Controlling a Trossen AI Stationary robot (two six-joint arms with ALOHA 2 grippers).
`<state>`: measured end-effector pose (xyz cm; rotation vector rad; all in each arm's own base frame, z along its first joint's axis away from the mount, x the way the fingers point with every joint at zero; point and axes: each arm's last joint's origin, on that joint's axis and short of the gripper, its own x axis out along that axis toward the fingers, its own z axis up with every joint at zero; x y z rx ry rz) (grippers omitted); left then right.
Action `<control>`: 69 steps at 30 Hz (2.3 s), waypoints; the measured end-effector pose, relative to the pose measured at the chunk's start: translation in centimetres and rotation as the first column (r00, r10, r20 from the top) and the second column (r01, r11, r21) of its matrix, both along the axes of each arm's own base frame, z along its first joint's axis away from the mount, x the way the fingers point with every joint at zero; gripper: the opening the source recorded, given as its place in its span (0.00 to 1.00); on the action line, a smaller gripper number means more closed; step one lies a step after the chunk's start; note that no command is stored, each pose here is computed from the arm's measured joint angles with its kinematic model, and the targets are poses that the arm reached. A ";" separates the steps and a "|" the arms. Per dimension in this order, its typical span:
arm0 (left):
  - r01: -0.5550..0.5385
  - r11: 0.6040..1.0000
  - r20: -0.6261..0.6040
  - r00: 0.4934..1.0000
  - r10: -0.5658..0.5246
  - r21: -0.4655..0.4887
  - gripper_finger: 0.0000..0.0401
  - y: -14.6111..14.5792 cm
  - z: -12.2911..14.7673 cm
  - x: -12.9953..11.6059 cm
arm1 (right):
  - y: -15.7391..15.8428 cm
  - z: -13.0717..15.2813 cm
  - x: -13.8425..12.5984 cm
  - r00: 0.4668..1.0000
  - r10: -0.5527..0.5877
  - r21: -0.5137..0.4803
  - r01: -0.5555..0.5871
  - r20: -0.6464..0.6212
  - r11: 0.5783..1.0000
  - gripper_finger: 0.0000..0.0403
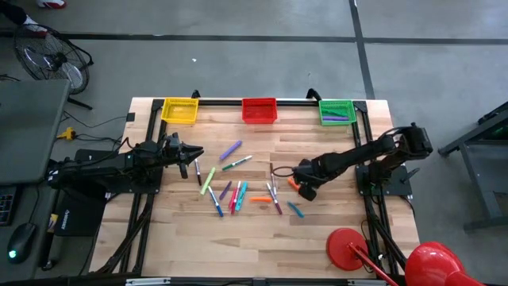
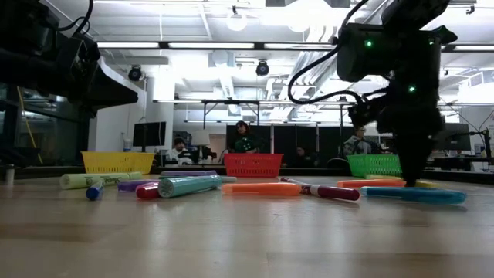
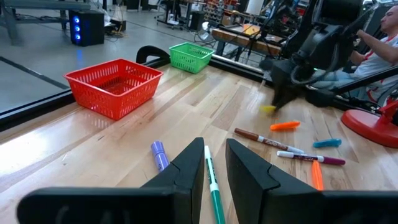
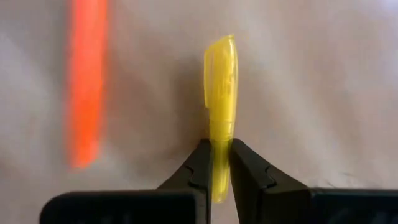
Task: Pick & Place Markers
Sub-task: Put the yellow pen into the red bin
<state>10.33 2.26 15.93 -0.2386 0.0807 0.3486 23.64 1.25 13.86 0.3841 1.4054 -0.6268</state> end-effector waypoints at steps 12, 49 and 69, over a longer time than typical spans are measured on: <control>0.000 1.000 0.000 1.000 0.000 0.000 0.16 0.0 0.0 0.0 | -1.0 4.0 -0.3 0.986 -0.040 -0.008 0.042 0.164 0.999 0.06; 0.000 1.000 0.000 1.000 0.000 0.000 0.16 0.0 0.0 0.0 | -19.7 12.5 15.9 0.929 0.355 -0.383 -0.294 0.099 0.876 0.07; 0.001 1.000 -0.001 1.000 -0.001 0.000 0.16 0.0 0.0 0.0 | -27.8 8.8 18.6 0.851 0.480 -0.351 -0.525 -0.213 0.775 0.09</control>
